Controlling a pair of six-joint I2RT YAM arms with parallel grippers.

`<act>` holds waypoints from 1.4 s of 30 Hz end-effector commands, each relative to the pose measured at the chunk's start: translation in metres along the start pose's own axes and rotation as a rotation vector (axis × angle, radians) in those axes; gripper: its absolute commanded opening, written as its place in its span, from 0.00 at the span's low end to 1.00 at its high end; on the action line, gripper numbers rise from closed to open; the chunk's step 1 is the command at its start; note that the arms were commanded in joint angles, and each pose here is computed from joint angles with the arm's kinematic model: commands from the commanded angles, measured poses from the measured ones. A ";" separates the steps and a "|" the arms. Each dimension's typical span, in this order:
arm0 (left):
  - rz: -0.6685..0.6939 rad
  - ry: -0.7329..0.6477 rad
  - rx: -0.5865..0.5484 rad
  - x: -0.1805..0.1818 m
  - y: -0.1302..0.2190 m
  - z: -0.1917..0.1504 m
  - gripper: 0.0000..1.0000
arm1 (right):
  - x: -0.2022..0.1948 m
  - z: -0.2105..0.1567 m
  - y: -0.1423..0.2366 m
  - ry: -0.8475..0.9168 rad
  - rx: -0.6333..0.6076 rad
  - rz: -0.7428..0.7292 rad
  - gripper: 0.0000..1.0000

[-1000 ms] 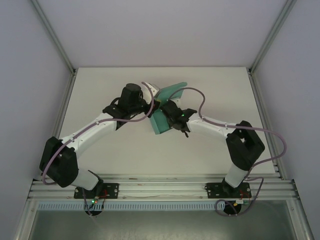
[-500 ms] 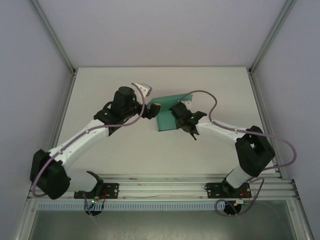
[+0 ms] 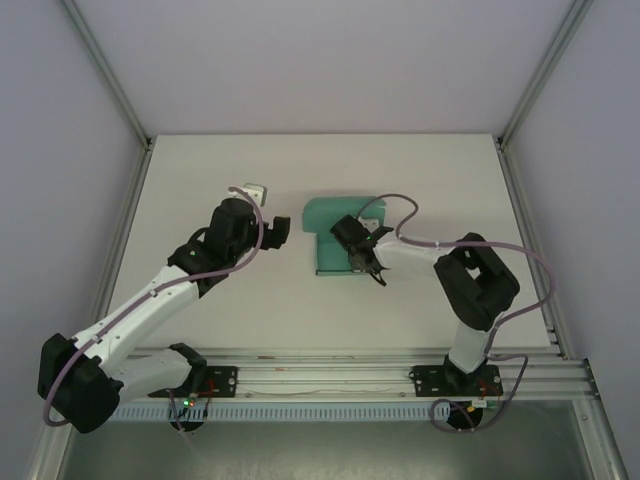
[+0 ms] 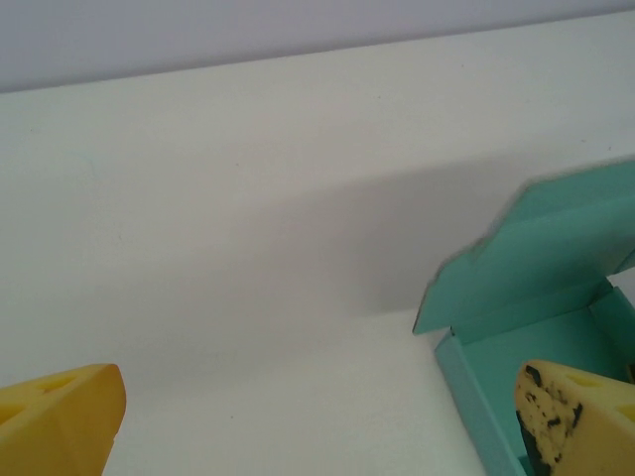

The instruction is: Assemble paper box

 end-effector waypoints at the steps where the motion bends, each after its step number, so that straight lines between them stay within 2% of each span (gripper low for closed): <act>1: 0.018 0.023 -0.003 0.001 0.001 0.000 1.00 | -0.005 -0.010 -0.008 0.015 0.043 -0.086 0.23; 2: 0.017 0.022 0.001 0.001 0.000 0.000 1.00 | -0.005 -0.008 -0.006 0.012 0.039 -0.083 0.30; 5: 0.004 0.018 0.011 -0.001 -0.004 -0.002 1.00 | -0.003 0.002 0.005 0.013 0.002 -0.051 0.39; 8: -0.013 0.021 0.012 -0.003 -0.006 -0.002 1.00 | -0.002 0.015 0.022 0.002 -0.056 -0.016 0.58; 13: -0.017 0.020 0.010 -0.004 -0.008 -0.002 1.00 | -0.003 0.028 0.045 -0.025 -0.124 0.053 0.70; 17: -0.039 -0.001 0.009 -0.006 -0.010 -0.003 1.00 | -0.009 0.034 0.068 -0.015 -0.194 0.124 0.75; 22: -0.114 -0.021 0.019 -0.006 -0.019 0.000 1.00 | -0.026 0.049 0.107 0.136 -0.335 0.231 0.89; 24: -0.214 -0.043 0.026 -0.007 -0.026 0.002 1.00 | -0.037 0.059 0.120 0.219 -0.382 0.297 0.99; 27: -0.316 -0.149 0.036 -0.012 -0.037 0.005 1.00 | -0.045 0.066 0.131 0.480 -0.396 0.476 1.00; 30: -0.436 -0.312 0.040 -0.023 -0.047 0.007 1.00 | -0.055 0.082 0.140 0.611 -0.381 0.563 1.00; 32: -0.462 -0.367 0.053 -0.025 -0.055 0.012 1.00 | -0.061 0.097 0.139 0.662 -0.344 0.606 1.00; 36: -0.488 -0.435 0.099 -0.022 -0.075 0.018 1.00 | -0.060 0.104 0.120 0.874 -0.225 0.636 0.94; 38: -0.498 -0.475 0.145 -0.022 -0.088 0.017 0.99 | -0.058 0.110 0.108 0.919 -0.175 0.632 0.92; 42: -0.549 -0.549 0.272 -0.024 -0.110 0.015 0.89 | -0.055 0.126 0.091 0.942 -0.107 0.646 0.89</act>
Point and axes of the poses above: each hand's point on the last joint's axis, 136 mm out from that joint toward the fingers, its own y axis back along the fingers, its own x axis along the line the jaws close on, z = x × y, the point moved 8 cm from there along y, back along the fingers, and after that the axes turned 6 degrees about -y, right-handed, at the moved point
